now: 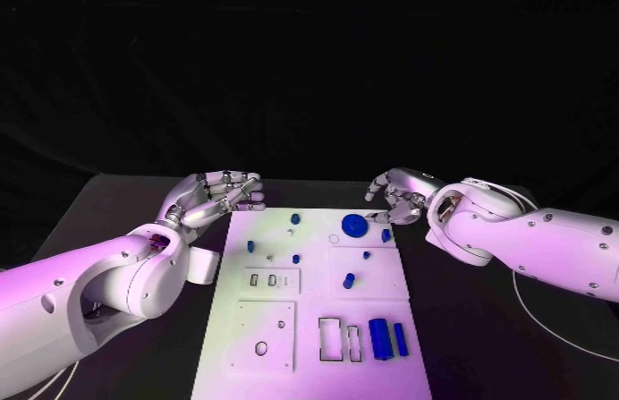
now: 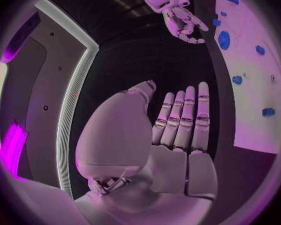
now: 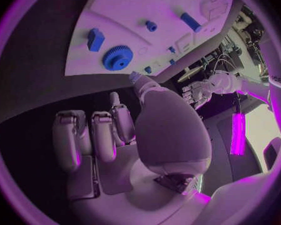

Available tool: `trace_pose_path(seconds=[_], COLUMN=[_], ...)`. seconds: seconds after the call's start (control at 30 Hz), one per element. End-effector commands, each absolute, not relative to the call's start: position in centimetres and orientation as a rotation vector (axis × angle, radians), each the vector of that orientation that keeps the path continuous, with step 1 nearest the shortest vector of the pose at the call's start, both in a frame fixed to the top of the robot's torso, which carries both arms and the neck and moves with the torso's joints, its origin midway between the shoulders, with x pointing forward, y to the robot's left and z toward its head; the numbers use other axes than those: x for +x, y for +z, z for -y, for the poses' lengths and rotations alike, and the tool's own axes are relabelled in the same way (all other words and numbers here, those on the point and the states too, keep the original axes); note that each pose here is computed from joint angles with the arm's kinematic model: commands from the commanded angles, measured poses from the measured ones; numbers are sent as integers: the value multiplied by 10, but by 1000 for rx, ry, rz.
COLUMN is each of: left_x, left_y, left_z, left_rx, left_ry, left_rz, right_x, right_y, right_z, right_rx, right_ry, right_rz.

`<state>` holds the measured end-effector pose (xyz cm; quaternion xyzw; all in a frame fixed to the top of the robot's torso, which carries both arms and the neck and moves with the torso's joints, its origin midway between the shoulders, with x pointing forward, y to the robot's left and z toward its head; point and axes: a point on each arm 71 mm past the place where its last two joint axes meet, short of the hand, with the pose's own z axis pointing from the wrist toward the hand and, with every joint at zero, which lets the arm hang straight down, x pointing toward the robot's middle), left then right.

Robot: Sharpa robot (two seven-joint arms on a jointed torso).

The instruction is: Assemble the parts on the task board

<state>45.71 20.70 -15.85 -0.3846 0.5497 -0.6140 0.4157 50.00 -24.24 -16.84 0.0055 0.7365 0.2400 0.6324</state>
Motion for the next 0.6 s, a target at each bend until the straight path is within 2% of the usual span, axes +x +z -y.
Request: trace_pose_path(seconds=[0.03, 0.6], left_x=[457, 457], left_y=[-158, -158], left_z=[-204, -203], left_rx=[-961, -961], left_ry=[-1570, -1573], left_rz=[-1389, -1393], right_x=[501, 509], right_y=[-179, -198], right_z=[238, 221], right_rx=[16, -14], right_ry=[552, 526], right_rz=[-1770, -1790])
